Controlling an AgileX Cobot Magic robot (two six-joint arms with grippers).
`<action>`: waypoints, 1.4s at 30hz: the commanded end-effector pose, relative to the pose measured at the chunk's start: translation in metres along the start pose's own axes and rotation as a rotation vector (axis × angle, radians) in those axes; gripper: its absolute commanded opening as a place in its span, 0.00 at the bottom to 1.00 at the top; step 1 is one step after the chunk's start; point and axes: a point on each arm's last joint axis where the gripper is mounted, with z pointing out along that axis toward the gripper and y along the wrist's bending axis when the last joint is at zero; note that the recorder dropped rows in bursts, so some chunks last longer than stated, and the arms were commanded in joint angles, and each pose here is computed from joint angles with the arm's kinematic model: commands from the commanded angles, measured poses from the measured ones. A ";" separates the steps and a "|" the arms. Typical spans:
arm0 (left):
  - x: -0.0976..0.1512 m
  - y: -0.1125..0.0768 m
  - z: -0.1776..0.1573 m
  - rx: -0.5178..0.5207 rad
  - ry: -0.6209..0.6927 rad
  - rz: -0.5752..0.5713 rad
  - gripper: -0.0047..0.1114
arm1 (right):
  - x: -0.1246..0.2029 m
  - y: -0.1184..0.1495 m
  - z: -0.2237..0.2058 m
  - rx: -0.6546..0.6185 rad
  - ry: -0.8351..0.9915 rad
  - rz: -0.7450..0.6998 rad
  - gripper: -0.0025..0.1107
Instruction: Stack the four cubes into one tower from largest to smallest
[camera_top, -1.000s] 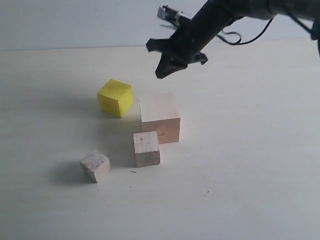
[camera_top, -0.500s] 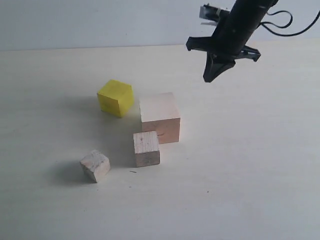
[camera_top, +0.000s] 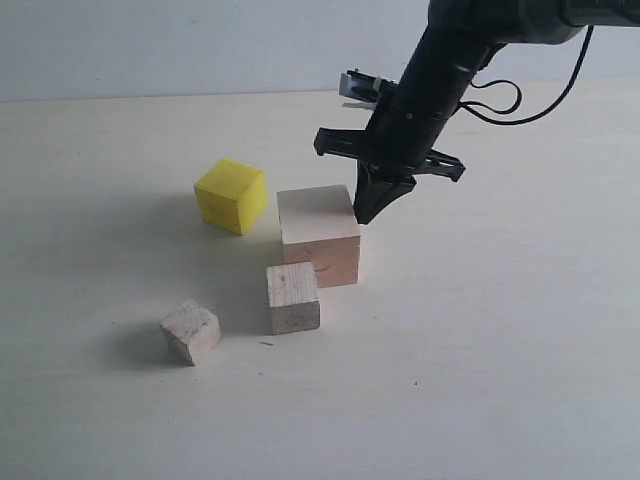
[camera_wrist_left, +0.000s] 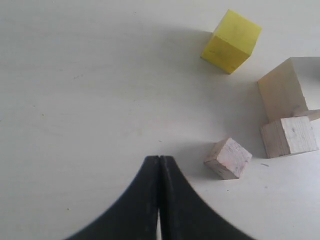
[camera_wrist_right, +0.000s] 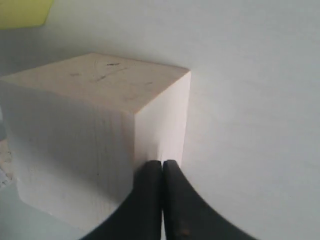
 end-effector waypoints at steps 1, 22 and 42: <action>-0.002 -0.002 0.000 0.015 -0.025 0.001 0.04 | 0.003 0.010 0.000 -0.025 0.004 -0.023 0.02; -0.002 -0.004 0.000 0.042 -0.026 -0.008 0.04 | 0.008 0.032 -0.010 -0.111 -0.020 -0.077 0.02; -0.005 -0.012 0.019 0.136 0.061 -0.002 0.04 | 0.022 0.129 -0.029 -0.133 -0.204 -0.483 0.02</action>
